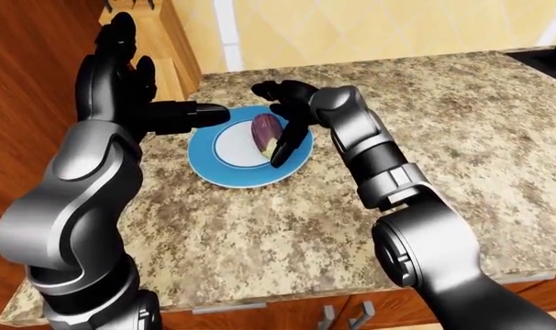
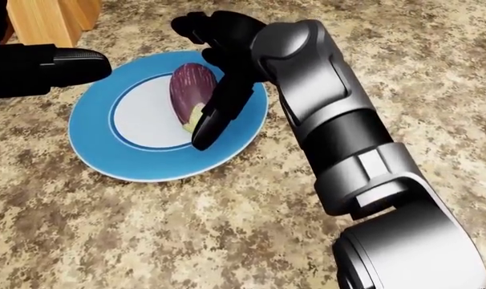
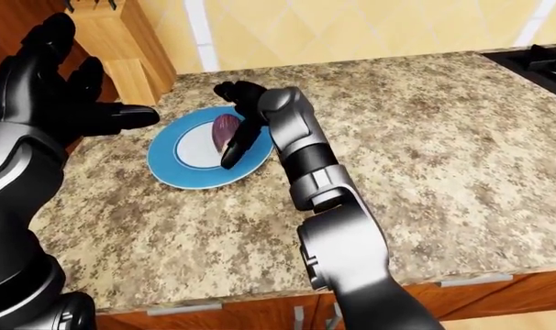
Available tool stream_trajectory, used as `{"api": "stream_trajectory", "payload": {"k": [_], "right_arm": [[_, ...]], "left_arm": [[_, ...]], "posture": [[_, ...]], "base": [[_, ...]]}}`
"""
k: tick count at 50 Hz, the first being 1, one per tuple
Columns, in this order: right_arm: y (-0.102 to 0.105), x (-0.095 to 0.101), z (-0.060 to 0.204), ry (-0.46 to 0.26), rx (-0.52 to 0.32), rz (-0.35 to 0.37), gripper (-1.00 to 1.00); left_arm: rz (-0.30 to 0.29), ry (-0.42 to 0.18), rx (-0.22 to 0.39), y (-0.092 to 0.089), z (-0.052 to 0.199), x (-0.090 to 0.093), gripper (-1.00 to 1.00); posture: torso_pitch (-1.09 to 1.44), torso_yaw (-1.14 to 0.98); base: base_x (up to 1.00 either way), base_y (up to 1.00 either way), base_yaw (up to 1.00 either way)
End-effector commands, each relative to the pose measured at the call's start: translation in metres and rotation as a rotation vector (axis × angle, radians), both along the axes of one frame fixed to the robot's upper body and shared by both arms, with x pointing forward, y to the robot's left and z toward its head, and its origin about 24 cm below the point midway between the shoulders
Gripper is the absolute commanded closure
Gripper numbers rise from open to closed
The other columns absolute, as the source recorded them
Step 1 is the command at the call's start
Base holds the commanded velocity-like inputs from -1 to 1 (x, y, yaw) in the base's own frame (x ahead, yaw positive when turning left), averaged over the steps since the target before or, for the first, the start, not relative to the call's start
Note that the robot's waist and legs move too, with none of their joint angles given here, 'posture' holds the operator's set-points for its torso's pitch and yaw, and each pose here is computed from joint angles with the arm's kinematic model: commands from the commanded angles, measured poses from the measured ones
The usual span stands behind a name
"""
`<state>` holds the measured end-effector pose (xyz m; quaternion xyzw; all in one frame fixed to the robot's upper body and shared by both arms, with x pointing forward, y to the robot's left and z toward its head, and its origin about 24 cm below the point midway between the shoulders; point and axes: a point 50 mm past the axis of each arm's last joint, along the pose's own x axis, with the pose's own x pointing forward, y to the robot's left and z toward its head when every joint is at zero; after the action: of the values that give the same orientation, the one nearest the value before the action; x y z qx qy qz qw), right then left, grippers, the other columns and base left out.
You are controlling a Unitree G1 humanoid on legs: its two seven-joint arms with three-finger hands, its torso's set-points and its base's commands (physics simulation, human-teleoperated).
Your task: Place the eggplant on the rack of the oven.
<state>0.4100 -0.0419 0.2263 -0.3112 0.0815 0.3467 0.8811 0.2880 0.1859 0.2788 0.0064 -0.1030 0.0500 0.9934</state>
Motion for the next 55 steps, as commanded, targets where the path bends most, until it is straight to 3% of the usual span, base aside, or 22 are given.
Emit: {"api": "stream_trajectory", "payload": {"k": [1,9,10,11,25,37,55], "right_arm": [[0.0051,-0.0018,0.0294,-0.107,0.021,0.024,-1.0],[0.0066,-0.0015,0.0273,-0.108,0.016,0.029,-1.0],[0.0065,-0.0015,0.0274,-0.109,0.016,0.028,-0.95],[0.0065,-0.0015,0.0271,-0.109,0.016,0.027,-0.78],[0.0083,-0.0011,0.0257,-0.129,0.012,0.022,-0.78],[0.0101,-0.0015,0.0297,-0.148,0.008,0.026,-0.63],[0.0104,-0.0014,0.0219,-0.15,-0.025,0.035,-0.56]], "left_arm": [[0.004,-0.086,0.001,0.0006,0.0152,-0.0054,-1.0],[0.008,-0.089,-0.001,0.0014,0.0163,-0.0057,-1.0],[0.007,-0.088,-0.001,0.0014,0.0161,-0.0056,-1.0],[0.007,-0.088,0.0,0.0013,0.0161,-0.0058,-1.0],[0.006,-0.089,-0.001,0.0015,0.0163,-0.006,-1.0],[0.005,-0.087,0.0,0.0007,0.0161,-0.0061,-1.0],[0.006,-0.086,0.002,0.0004,0.0155,-0.0054,-1.0]], "posture": [[0.0,0.0],[0.0,0.0],[0.0,0.0],[0.0,0.0],[0.0,0.0],[0.0,0.0],[0.0,0.0]], "base": [[0.0,0.0,0.0],[0.0,0.0,0.0],[0.0,0.0,0.0],[0.0,0.0,0.0],[0.0,0.0,0.0],[0.0,0.0,0.0],[0.0,0.0,0.0]]}}
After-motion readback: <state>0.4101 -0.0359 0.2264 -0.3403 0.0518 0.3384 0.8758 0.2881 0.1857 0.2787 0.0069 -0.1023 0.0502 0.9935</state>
